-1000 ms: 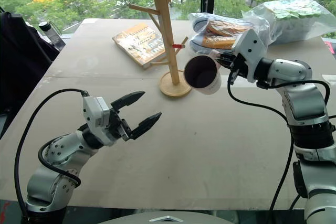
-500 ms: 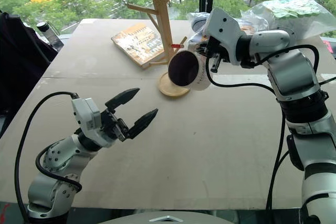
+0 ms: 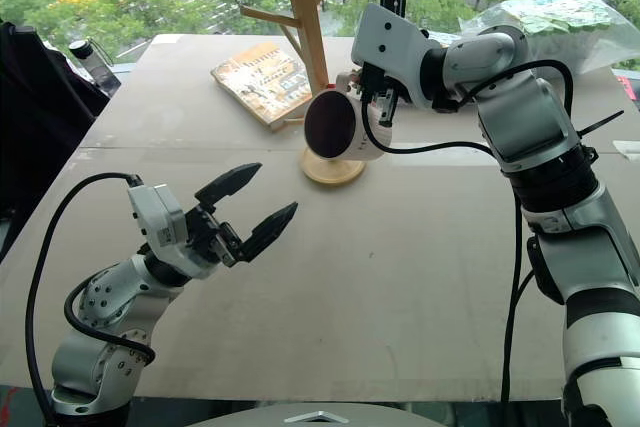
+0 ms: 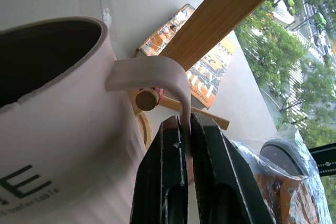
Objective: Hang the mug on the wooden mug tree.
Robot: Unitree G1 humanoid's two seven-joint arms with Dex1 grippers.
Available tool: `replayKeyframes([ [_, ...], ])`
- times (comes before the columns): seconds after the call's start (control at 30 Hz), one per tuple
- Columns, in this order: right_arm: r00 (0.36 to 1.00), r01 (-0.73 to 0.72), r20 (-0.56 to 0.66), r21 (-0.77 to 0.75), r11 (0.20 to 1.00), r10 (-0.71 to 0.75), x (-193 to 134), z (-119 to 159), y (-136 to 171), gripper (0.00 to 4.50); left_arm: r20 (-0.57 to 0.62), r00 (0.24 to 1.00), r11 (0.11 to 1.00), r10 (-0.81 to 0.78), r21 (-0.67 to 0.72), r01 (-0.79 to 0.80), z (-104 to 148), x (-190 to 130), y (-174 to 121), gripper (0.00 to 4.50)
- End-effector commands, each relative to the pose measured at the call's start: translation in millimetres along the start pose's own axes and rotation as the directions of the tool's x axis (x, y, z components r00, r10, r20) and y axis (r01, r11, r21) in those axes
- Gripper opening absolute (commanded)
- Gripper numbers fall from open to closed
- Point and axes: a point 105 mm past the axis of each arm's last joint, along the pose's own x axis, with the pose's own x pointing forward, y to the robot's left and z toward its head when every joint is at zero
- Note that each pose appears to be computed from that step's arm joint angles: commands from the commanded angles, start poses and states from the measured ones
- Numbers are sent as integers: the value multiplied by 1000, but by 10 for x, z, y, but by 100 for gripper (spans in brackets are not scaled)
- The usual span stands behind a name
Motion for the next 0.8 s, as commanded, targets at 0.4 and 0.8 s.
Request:
replayKeyframes([
  [0.4, 999, 46, 22, -103, 994, -44, 14, 213, -165, 174, 63, 998, 1000, 11, 24, -13, 102, 13, -27, 450],
  [0.8, 992, 117, 26, 154, 981, -123, -225, -59, -279, 447, 123, 989, 996, 84, 20, -87, 208, 3, 83, 450],
])
